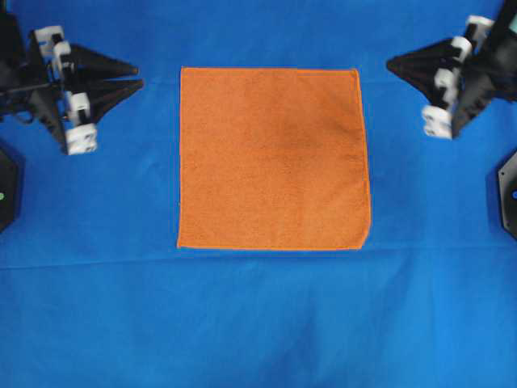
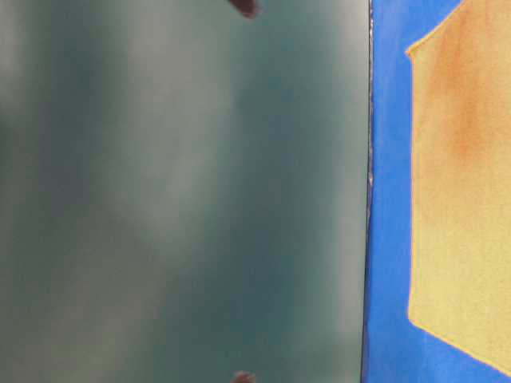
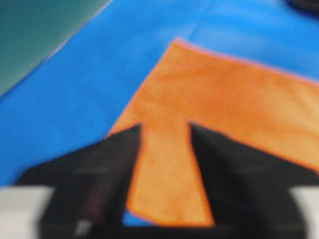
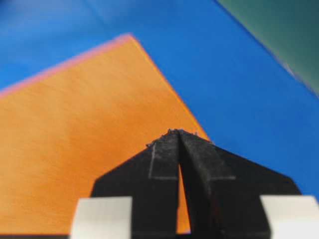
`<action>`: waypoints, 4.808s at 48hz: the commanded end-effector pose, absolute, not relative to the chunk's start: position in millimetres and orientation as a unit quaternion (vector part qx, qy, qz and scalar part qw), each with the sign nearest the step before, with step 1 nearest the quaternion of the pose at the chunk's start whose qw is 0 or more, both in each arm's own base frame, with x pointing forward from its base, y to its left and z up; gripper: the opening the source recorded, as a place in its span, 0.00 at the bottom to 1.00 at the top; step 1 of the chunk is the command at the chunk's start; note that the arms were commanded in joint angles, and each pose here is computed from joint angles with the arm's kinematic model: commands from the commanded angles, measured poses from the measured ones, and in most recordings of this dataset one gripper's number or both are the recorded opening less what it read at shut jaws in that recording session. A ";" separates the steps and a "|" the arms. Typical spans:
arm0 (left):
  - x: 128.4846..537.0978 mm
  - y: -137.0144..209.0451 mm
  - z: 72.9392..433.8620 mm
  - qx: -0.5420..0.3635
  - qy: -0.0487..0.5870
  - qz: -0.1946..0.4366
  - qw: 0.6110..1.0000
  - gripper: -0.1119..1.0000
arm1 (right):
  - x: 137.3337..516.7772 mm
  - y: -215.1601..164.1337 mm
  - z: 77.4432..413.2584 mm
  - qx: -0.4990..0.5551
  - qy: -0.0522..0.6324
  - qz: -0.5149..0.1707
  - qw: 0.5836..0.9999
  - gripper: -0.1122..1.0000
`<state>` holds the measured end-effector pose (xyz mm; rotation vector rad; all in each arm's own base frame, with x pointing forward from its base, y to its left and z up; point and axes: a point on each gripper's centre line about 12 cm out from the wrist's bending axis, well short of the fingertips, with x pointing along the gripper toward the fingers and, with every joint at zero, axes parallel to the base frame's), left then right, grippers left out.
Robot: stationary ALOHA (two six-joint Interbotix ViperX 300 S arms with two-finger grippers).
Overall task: Fold the orange towel.
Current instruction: 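Move both grippers to the towel's top corners and pinch them, then lift the top corners and fold them down toward the bottom edge, then open both grippers and move them to the folded edge corners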
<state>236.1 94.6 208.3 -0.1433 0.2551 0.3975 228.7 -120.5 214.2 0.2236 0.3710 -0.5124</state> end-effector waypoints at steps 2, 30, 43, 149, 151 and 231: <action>246.7 113.8 196.5 -0.082 0.144 0.223 0.961 0.57 | 242.2 -143.1 206.2 0.121 0.204 -0.275 0.932 0.36; 291.9 171.6 106.3 -0.117 0.253 0.270 0.921 0.92 | 268.9 -186.4 114.9 0.140 0.302 -0.305 0.892 0.61; 301.0 177.7 74.5 -0.123 0.280 0.271 0.913 0.92 | 267.0 -192.4 93.4 0.146 0.317 -0.313 0.883 0.61; 304.9 39.0 133.0 -0.024 0.305 0.065 0.950 0.11 | 259.5 -56.7 150.5 0.163 0.323 -0.150 0.920 0.12; 307.2 25.9 132.1 -0.024 0.311 0.046 0.949 0.11 | 260.1 -47.3 149.0 0.165 0.333 -0.136 0.918 0.12; 318.6 11.6 135.8 -0.063 0.344 0.039 0.936 0.71 | 264.9 -30.3 161.7 0.169 0.335 -0.105 0.921 0.65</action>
